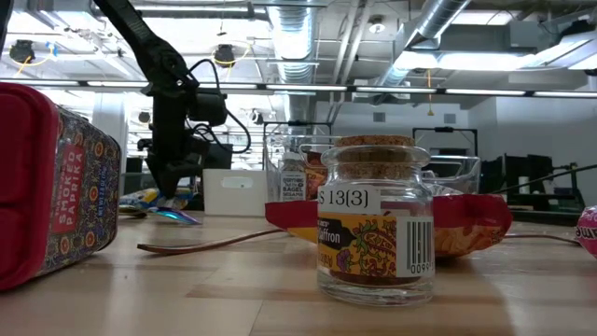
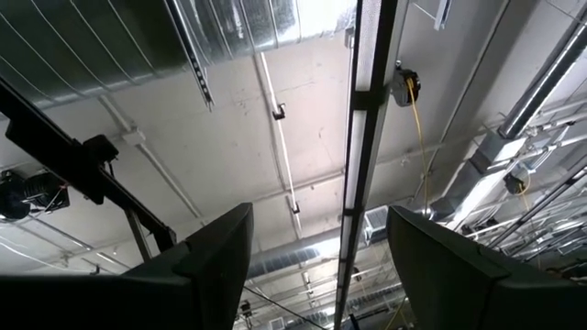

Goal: Pick & Place Food Item
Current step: Put the blue noodle pack into the right transparent bin

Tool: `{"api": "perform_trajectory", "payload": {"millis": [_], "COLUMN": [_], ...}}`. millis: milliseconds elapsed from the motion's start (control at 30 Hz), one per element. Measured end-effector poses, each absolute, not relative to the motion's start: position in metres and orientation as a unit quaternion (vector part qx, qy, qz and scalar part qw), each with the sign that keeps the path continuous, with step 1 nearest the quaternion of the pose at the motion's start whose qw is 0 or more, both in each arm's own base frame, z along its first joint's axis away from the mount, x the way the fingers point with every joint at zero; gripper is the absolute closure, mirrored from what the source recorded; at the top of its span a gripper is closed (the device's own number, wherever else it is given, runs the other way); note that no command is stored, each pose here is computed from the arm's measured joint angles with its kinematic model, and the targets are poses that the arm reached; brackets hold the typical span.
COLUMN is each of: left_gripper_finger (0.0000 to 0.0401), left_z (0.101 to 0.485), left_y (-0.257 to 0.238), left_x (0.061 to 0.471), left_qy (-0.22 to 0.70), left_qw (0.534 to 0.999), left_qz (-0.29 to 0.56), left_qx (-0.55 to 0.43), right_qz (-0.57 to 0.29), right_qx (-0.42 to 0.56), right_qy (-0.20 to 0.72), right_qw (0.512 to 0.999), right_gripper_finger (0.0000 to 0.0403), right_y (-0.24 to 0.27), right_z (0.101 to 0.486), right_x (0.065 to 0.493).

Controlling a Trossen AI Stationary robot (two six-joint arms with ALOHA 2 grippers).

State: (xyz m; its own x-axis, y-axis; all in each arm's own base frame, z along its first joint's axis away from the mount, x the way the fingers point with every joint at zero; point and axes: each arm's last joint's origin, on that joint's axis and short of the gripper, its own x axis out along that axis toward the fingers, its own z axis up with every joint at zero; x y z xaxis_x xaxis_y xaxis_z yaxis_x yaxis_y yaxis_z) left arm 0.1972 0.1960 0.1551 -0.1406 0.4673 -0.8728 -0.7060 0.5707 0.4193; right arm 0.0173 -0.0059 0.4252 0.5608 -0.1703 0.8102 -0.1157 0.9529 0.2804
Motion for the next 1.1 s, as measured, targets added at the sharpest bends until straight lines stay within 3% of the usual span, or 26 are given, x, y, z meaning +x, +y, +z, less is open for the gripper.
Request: {"api": "perform_trajectory", "payload": {"millis": [167,233,467,1100], "left_gripper_finger": [0.0382,0.0394,0.04,0.0401], "left_z": [0.155,0.155,0.165,0.237], "left_y": [0.196,0.196,0.194,0.163], "left_x": [0.197,0.197,0.195,0.165], "left_qy": [0.605,0.604,0.596,0.509], "left_qw": [0.648,0.648,0.654,0.723], "left_qz": [0.453,0.453,0.456,0.455], "left_qx": [-0.099,-0.099,-0.098,-0.104], "right_qz": [-0.014,-0.014,-0.014,-0.014], "right_qx": [0.157,0.157,0.157,0.158], "right_qy": [-0.469,-0.469,-0.469,-0.469], "right_qw": [0.869,0.869,0.869,0.869], "right_gripper_finger": [0.0159,0.0159,0.0159,0.0159], "right_y": [-0.006,-0.006,-0.006,-0.006], "right_z": [0.425,0.425,0.425,0.425], "right_x": [0.017,0.017,0.017,0.017]}}
